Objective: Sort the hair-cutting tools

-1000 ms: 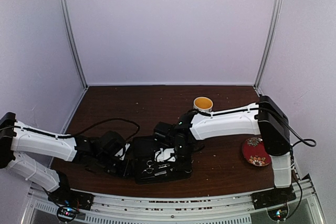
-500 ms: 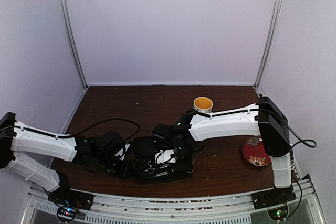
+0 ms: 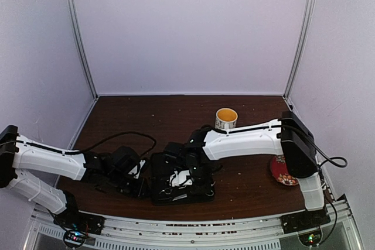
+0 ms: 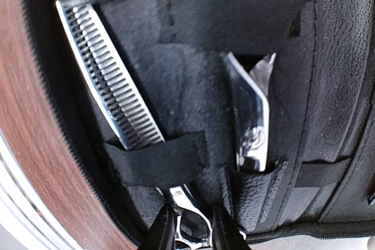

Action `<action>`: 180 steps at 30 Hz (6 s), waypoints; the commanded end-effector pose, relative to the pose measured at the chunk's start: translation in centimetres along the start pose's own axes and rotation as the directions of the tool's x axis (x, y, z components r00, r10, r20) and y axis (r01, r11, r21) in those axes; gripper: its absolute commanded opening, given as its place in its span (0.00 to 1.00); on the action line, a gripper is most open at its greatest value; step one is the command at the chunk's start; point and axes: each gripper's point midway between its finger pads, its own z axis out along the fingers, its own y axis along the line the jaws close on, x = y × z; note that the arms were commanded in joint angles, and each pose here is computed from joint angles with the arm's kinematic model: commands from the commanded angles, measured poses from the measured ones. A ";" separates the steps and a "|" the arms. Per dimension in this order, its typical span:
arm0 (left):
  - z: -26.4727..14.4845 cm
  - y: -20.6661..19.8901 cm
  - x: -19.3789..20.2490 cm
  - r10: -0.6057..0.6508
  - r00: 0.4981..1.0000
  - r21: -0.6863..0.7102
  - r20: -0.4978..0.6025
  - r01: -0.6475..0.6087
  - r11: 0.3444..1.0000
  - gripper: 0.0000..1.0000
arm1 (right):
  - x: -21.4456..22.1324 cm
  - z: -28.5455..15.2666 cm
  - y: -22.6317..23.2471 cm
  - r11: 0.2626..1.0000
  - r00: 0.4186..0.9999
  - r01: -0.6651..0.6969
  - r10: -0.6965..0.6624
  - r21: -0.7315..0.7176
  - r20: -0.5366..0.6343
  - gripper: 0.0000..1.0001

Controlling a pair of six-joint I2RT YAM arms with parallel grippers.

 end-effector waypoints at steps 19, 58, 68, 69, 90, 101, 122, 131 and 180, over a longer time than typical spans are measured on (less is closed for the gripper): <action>1.0 -0.7 0.0 0.009 1.000 0.029 -0.014 -0.009 1.000 0.10 | -5.4 -0.4 2.9 0.987 0.994 -0.015 0.033 -0.163 0.107 0.08; 0.9 -0.2 0.3 -0.008 1.000 0.037 0.010 0.008 0.999 0.08 | -1.4 1.6 -1.5 0.993 0.991 -0.052 0.038 0.107 0.130 0.35; 1.2 0.0 0.5 -0.023 1.000 0.053 0.018 0.023 0.998 0.08 | -5.1 0.2 -1.1 0.993 0.976 -0.114 0.107 0.029 0.189 0.37; 1.2 0.0 0.5 -0.023 1.000 0.054 0.018 0.022 0.998 0.08 | -5.2 0.2 -1.1 0.992 0.976 -0.119 0.112 0.030 0.188 0.37; -6.6 0.1 -5.1 0.174 0.969 -0.169 0.174 -0.145 0.975 0.42 | 0.4 -10.8 -5.8 0.924 0.944 -0.185 0.073 0.334 0.321 0.50; -11.8 -0.1 -17.5 0.247 0.901 -0.207 0.357 -0.181 0.961 0.55 | 9.1 -22.8 -16.4 0.693 0.739 -0.605 0.304 0.392 0.601 1.00; -29.3 -6.6 -31.9 0.437 0.581 -0.397 0.687 -0.203 0.895 0.98 | 13.3 -27.2 -12.8 0.765 0.699 -0.552 0.207 0.332 0.684 1.00; -18.3 -4.1 -29.9 0.573 0.716 -0.324 0.398 -0.475 0.818 0.72 | 16.8 -24.2 -15.7 0.646 0.792 -0.569 0.265 0.508 0.550 1.00; -2.2 -9.7 -6.9 0.569 0.797 0.483 -0.204 -0.423 0.766 0.55 | 9.0 -12.1 -7.2 0.952 0.829 -0.287 0.304 -0.110 0.470 0.66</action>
